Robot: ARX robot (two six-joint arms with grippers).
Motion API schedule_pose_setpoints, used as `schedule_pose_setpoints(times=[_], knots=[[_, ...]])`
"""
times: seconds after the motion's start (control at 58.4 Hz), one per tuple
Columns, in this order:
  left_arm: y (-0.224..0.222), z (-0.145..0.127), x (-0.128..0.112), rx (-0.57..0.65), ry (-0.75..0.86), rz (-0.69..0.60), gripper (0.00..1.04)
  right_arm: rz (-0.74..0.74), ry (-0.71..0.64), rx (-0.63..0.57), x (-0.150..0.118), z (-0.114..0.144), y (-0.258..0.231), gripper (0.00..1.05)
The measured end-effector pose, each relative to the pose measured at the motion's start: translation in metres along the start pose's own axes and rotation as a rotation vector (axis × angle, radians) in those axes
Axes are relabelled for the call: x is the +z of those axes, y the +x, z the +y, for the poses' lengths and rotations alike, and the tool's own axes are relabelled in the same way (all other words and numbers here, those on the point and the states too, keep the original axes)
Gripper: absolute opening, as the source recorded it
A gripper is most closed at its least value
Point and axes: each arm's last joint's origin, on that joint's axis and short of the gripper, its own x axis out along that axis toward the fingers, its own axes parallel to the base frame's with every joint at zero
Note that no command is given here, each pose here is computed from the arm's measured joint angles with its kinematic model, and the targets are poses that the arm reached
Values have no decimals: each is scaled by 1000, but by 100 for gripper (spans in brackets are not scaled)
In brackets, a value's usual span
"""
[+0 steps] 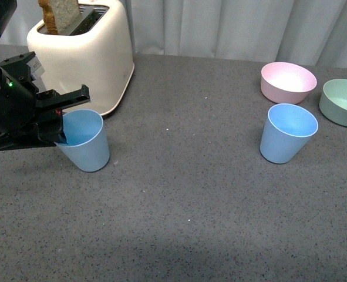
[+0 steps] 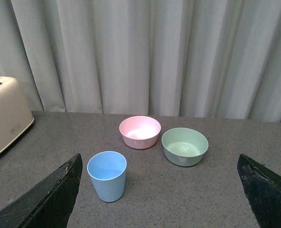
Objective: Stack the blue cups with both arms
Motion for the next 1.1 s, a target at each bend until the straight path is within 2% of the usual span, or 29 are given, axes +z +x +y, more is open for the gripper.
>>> schedule_pose_setpoints(times=[0.086, 0.24, 0.531, 0.702, 0.958, 1.095], knots=[[0, -2, -1, -10, -3, 6, 3, 0, 0, 0, 0, 0, 0, 95], [-6, -15, -2, -45, 6, 2, 4, 0, 0, 0, 0, 0, 0, 95], [-10, -72, 4, -74, 80, -46, 4, 0, 0, 0, 0, 0, 0, 95], [4, -103, -3, -81, 112, -26, 4, 0, 0, 0, 0, 0, 0, 95], [16, -133, -8, -82, 141, -10, 4, 0, 0, 0, 0, 0, 0, 95], [17, -139, -7, -78, 141, -5, 4, 0, 0, 0, 0, 0, 0, 95]])
